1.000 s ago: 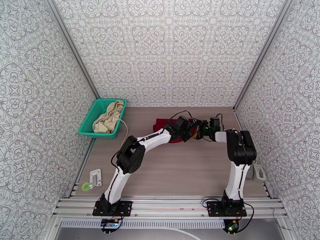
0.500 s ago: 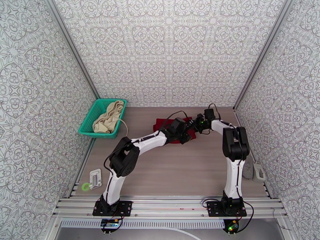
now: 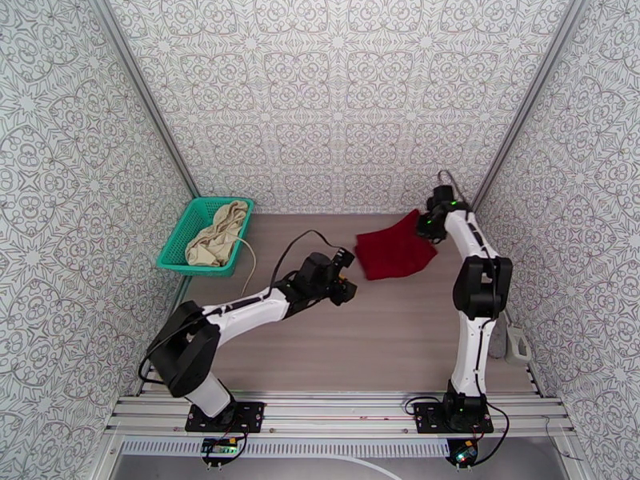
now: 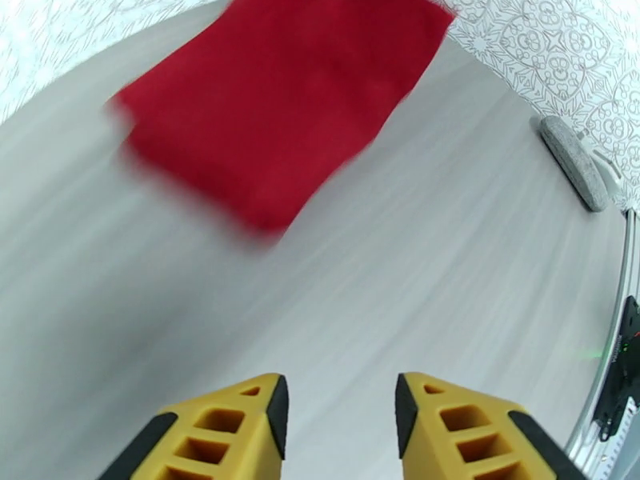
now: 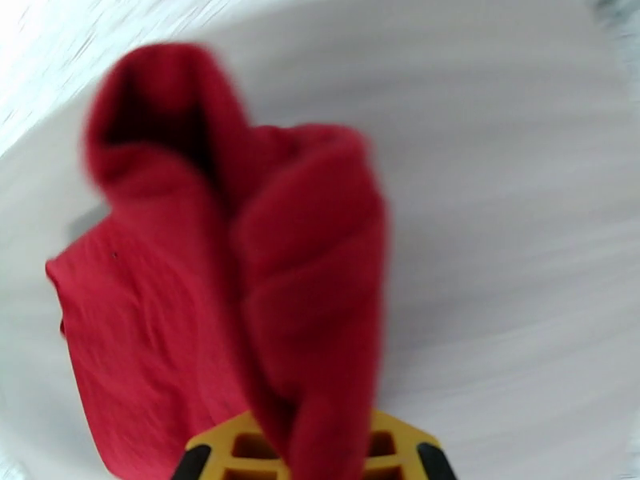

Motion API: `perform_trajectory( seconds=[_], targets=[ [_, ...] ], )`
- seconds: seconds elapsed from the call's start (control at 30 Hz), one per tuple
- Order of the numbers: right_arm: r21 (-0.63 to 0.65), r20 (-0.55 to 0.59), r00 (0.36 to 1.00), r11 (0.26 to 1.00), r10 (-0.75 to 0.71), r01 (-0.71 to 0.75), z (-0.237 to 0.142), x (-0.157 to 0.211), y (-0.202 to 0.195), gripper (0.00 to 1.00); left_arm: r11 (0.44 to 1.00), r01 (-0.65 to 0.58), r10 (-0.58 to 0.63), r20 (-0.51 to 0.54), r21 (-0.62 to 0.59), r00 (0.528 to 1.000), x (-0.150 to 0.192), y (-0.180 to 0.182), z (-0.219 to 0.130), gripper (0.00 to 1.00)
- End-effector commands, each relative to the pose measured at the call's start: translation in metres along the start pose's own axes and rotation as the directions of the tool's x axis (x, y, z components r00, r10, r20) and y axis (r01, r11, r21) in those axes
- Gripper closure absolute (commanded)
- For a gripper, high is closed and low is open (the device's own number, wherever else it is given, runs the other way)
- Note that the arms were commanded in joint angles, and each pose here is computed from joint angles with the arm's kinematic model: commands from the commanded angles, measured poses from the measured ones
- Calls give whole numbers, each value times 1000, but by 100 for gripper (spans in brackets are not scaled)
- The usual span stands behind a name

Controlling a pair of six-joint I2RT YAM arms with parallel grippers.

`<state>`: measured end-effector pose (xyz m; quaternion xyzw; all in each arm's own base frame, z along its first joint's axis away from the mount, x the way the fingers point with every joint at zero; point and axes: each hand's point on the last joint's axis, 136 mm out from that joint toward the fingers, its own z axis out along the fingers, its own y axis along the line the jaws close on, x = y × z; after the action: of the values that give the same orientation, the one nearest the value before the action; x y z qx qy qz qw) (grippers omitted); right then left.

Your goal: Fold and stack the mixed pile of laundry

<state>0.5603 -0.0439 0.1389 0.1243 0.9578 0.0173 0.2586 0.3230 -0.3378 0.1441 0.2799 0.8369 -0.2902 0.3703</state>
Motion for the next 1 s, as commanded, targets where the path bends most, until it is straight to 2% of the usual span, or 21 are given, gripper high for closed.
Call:
perform_trajectory(
  seconds=[0.0,0.17,0.3,0.33,0.4,0.43,0.5,0.57,0.7,0.8,0.9,0.97],
  targets=[
    [259,-30,999,965,-38,44,-3,-11,-79,100,998,62,-62,-3,-18,998,11,6,-11,59],
    [391,25,998,920,-57,42,-12,-41,-128,100,994,99,-100,-10,-41,995,21,16,-27,59],
    [476,34,996,877,-88,61,4,-48,-151,100,992,115,-117,-26,-60,993,27,23,-33,59],
    [496,33,995,866,-93,64,10,-49,-155,94,991,118,-120,-32,-65,992,28,25,-34,59],
    [550,33,995,833,-96,62,14,-49,-166,61,989,126,-129,-39,-75,991,29,28,-35,59],
    [571,36,995,819,-94,57,12,-51,-169,53,988,129,-132,-41,-79,990,30,30,-36,59],
    [609,63,994,792,-89,32,2,-57,-174,42,986,142,-146,-37,-89,989,31,33,-38,58],
    [634,108,990,774,-95,5,-15,-68,-175,36,983,161,-164,-26,-89,986,29,36,-40,58],
    [655,185,973,755,-140,-16,-49,-89,-162,33,978,191,-192,-5,-82,981,23,39,-45,57],
    [628,215,965,778,-153,-17,-63,-94,-142,32,976,203,-202,19,-82,979,16,42,-52,57],
    [543,209,964,840,-165,26,-66,-83,-97,32,964,236,-229,67,-124,971,1,61,-75,57],
    [418,209,967,907,-145,46,-67,-67,-57,32,939,276,-261,100,-207,960,-11,87,-100,58]
  ],
)
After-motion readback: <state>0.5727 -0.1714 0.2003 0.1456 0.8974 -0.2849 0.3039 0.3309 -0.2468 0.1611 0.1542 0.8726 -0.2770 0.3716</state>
